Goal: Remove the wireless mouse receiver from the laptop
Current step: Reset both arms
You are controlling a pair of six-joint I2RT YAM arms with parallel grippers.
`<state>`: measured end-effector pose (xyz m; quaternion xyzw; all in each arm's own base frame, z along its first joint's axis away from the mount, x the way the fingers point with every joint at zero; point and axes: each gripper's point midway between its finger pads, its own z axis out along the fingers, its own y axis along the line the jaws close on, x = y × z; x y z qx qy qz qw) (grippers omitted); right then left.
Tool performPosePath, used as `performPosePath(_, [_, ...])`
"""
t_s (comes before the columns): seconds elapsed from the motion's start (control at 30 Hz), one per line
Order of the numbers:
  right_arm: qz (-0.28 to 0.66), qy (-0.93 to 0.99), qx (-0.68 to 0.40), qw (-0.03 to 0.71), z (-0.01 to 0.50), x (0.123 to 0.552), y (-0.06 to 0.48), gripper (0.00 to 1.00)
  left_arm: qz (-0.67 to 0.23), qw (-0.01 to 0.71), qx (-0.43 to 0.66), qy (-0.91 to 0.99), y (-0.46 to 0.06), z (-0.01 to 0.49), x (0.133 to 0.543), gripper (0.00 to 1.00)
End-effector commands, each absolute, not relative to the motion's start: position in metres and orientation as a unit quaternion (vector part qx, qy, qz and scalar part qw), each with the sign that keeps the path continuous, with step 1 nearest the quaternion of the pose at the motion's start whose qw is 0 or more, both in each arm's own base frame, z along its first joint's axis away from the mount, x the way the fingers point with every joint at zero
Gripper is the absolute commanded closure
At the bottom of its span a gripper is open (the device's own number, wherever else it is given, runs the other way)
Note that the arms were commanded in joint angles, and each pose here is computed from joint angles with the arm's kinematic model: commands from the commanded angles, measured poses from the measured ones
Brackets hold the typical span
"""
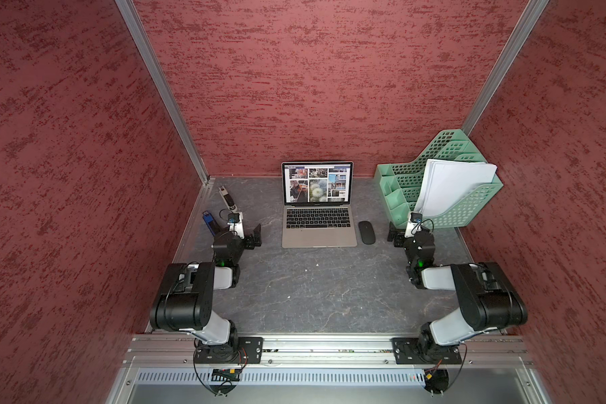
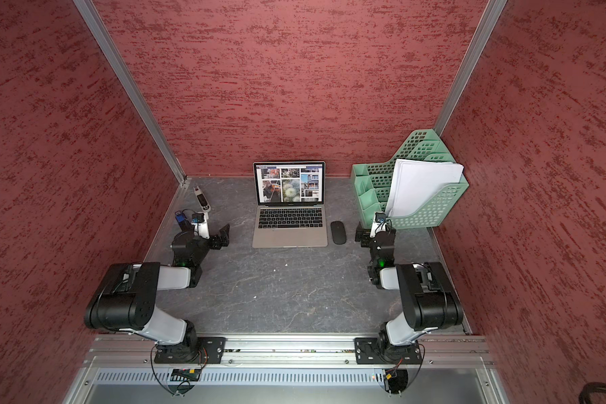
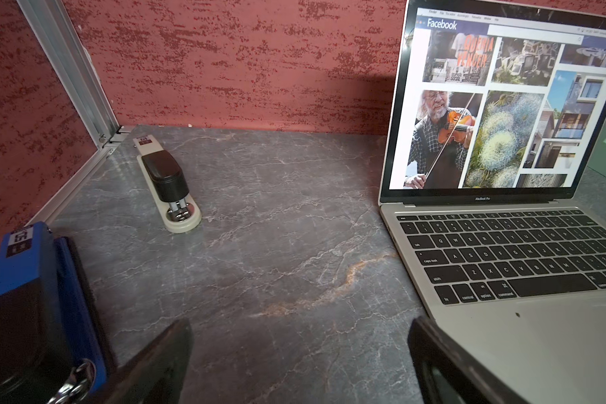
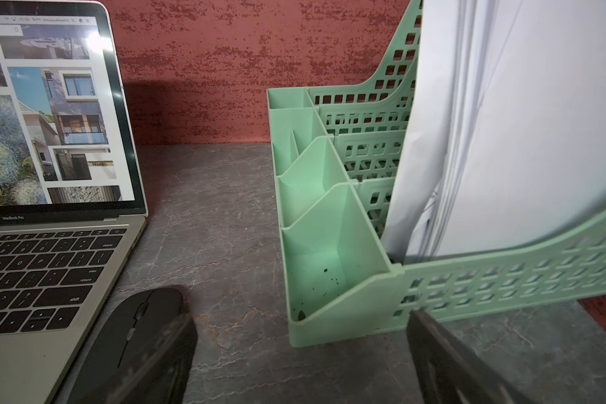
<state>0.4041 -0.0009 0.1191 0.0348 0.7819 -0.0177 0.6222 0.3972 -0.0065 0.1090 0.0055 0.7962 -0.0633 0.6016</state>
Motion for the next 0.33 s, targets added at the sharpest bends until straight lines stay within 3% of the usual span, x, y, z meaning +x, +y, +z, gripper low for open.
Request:
performPosePath(0.0, [-0.025, 0.782, 0.048, 0.621, 0.1178, 0.4022, -0.0075, 0.02, -0.068, 0.606, 0.004, 0.793, -0.0057, 0.1146, 0.3997, 0.00])
performPosePath(0.3, [-0.024, 0.782, 0.048, 0.621, 0.1178, 0.4019, -0.0075, 0.02, -0.069, 0.607, 0.003, 0.792, -0.0059, 0.1145, 0.3995, 0.00])
